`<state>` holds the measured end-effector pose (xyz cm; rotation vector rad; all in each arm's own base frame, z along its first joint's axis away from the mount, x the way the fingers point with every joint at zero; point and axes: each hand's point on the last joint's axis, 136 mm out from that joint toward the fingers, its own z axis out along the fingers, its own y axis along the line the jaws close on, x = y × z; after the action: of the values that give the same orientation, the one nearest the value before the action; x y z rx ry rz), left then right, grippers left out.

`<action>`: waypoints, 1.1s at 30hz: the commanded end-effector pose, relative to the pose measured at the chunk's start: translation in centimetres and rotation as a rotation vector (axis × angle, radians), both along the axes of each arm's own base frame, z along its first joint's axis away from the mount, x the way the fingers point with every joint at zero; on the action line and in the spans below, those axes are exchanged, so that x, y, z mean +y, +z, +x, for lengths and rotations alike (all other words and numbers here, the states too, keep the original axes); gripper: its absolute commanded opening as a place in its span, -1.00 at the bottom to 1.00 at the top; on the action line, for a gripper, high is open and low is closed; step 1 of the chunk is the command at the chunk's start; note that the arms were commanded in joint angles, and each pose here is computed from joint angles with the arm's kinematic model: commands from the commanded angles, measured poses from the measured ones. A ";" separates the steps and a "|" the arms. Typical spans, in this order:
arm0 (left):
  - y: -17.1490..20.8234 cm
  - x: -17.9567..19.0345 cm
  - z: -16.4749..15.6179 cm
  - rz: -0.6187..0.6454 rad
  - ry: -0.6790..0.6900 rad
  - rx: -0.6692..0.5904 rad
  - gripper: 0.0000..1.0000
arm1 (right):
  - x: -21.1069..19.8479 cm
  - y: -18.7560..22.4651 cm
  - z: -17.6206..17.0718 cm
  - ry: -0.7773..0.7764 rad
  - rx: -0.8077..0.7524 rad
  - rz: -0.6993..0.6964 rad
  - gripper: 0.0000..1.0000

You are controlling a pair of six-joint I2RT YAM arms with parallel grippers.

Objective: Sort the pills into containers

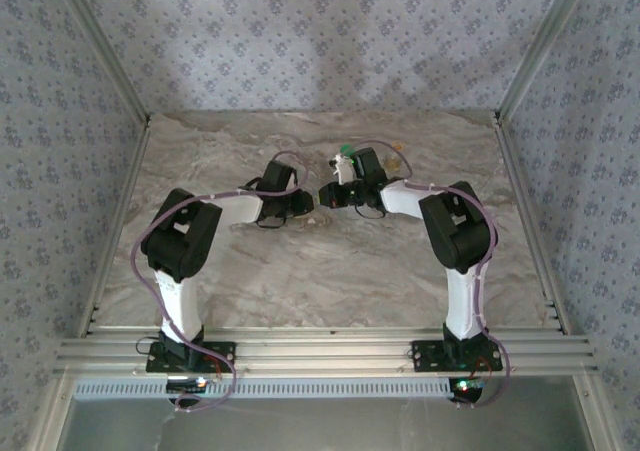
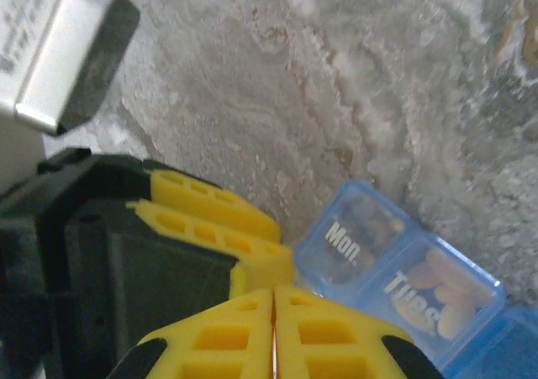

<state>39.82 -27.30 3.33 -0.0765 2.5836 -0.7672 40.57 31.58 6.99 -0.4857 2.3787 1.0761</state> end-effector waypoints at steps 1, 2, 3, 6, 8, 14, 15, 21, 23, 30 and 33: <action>1.3 -0.4 0.7 -0.029 0.007 -0.026 -0.42 | -0.6 0.7 0.1 0.015 -0.021 -0.058 -0.81; 1.5 -0.1 0.8 -0.029 0.012 -0.029 -0.42 | -0.6 0.5 0.0 0.017 -0.025 -0.080 -0.81; 1.7 0.1 0.8 -0.031 0.016 -0.032 -0.42 | -0.7 0.3 0.0 0.018 -0.028 -0.100 -0.82; 2.5 0.8 0.9 -0.031 0.029 -0.048 -0.42 | -0.9 0.3 0.1 0.017 -0.047 -0.152 -0.83; 3.0 1.2 0.9 -0.031 0.033 -0.057 -0.42 | -0.8 0.4 0.3 0.017 -0.052 -0.176 -0.83; 3.6 2.1 0.6 -0.025 0.042 -0.064 -0.42 | 0.1 3.2 0.5 0.048 -0.075 -0.142 -0.84; 3.7 2.3 0.5 -0.023 0.045 -0.067 -0.42 | 0.2 3.9 0.5 0.050 -0.083 -0.137 -0.84; 4.0 3.2 0.4 -0.005 0.054 -0.077 -0.42 | -0.4 6.6 1.4 0.010 -0.135 -0.176 -0.84; 4.2 3.3 0.4 -0.001 0.054 -0.080 -0.42 | -0.9 6.7 2.0 -0.013 -0.142 -0.209 -0.84; 4.3 3.6 0.3 0.009 0.050 -0.086 -0.43 | -1.8 5.2 3.8 -0.052 -0.123 -0.319 -0.85; 4.2 3.7 0.2 0.012 0.048 -0.089 -0.43 | -1.8 4.6 4.1 -0.058 -0.113 -0.343 -0.87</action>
<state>40.29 -24.23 6.38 -0.1164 2.5161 -0.7411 44.76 30.47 14.06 -0.5633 2.3802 0.6839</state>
